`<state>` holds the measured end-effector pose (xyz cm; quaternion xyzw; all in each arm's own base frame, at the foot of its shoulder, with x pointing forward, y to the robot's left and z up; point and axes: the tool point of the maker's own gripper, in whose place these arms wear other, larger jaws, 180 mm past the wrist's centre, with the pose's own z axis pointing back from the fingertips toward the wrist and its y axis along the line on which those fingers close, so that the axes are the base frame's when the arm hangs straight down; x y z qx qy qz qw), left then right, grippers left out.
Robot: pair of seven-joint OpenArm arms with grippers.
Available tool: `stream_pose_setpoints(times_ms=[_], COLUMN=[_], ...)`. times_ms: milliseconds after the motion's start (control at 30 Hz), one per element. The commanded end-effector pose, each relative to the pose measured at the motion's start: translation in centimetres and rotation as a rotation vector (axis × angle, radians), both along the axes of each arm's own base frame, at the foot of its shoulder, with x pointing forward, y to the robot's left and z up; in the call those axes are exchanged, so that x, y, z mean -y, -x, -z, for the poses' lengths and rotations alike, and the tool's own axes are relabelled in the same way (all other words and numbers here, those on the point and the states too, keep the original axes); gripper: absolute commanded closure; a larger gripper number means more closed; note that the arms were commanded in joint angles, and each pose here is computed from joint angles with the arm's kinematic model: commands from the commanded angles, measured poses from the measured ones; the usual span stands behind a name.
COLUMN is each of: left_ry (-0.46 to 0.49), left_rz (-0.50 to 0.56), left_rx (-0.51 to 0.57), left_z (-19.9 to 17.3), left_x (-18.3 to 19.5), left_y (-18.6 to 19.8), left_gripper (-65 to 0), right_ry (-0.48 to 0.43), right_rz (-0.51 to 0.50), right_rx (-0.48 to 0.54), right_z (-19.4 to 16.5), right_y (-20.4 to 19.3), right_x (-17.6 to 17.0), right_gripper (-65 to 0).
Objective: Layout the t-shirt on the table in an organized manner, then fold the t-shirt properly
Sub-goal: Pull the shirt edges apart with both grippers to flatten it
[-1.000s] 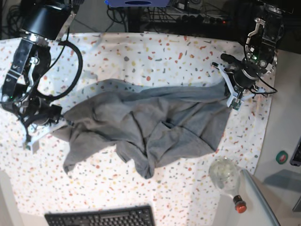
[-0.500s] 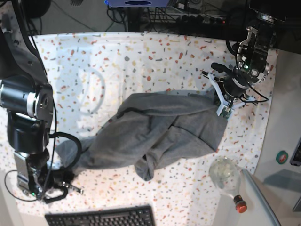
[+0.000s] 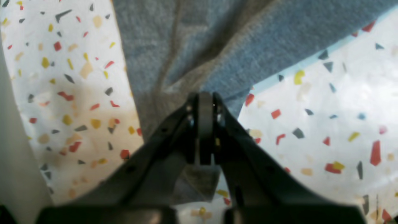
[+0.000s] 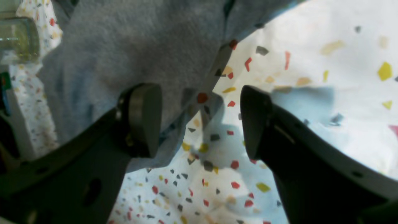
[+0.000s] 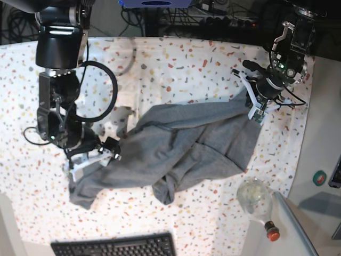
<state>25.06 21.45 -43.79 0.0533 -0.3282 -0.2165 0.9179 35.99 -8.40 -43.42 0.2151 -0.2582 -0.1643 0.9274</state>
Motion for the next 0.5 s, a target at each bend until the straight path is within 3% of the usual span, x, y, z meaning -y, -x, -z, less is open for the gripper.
stream_pose_setpoints(times_ms=[0, 367, 467], left_ry=[-0.006, -0.006, -0.004], left_rz=[0.000, 0.000, 0.000], left_rx=[0.027, 0.025, 0.025], left_z=[-0.7, -0.7, -0.7], left_x=[-0.3, -0.3, -0.3], left_y=[-0.4, -0.4, -0.4], left_gripper=[0.0, 0.0, 0.0], right_ry=[-0.006, -0.023, -0.108], right_rz=[-0.019, -0.057, -0.122], right_rx=[0.045, 0.010, 0.048], right_z=[-1.0, 1.1, 0.4], right_y=[-1.2, -0.8, -0.4], right_x=[-0.9, -3.9, -6.3], right_gripper=[-38.1, -36.5, -19.5])
